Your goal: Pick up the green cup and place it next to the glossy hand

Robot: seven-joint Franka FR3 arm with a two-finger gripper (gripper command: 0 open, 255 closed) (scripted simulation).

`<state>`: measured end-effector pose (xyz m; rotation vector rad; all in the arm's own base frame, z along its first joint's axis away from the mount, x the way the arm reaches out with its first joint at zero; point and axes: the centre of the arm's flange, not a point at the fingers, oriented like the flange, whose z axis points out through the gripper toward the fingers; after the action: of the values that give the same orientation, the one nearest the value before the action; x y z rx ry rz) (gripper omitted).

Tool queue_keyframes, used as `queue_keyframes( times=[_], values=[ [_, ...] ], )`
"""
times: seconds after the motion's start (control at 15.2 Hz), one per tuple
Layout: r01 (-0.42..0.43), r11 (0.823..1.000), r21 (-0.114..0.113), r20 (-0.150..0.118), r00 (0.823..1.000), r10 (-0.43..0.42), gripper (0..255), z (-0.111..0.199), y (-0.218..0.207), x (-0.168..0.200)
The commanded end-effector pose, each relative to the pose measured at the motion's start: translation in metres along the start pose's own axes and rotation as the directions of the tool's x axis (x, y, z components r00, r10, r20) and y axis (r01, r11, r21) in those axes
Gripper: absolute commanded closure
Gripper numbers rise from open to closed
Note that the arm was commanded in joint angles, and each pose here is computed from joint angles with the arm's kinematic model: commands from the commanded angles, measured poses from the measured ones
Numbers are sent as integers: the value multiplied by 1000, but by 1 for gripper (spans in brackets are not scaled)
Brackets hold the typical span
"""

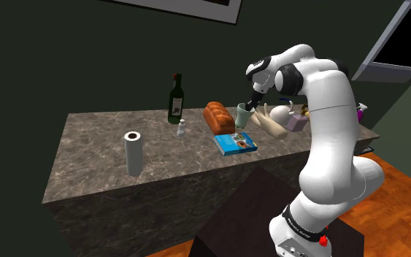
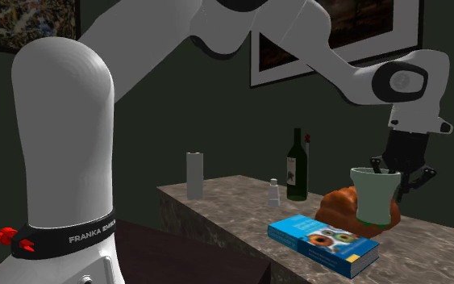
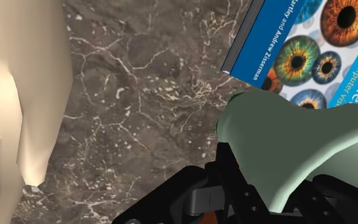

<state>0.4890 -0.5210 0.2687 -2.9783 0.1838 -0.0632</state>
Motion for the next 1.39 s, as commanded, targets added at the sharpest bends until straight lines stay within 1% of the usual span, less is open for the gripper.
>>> queue_keyframes(
  times=[0.0,0.13,0.66,0.73,1.06,1.32],
  values=[
    [2,1000,5,3,1000,-2,255,14,0,2],
    [2,1000,5,3,1000,-2,255,26,1,2],
    [2,1000,5,3,1000,-2,255,26,1,2],
    [2,1000,5,3,1000,-2,0,25,2,2],
    [2,1000,5,3,1000,-2,0,26,1,2],
    [2,1000,5,3,1000,-2,0,-24,2,2]
  ],
)
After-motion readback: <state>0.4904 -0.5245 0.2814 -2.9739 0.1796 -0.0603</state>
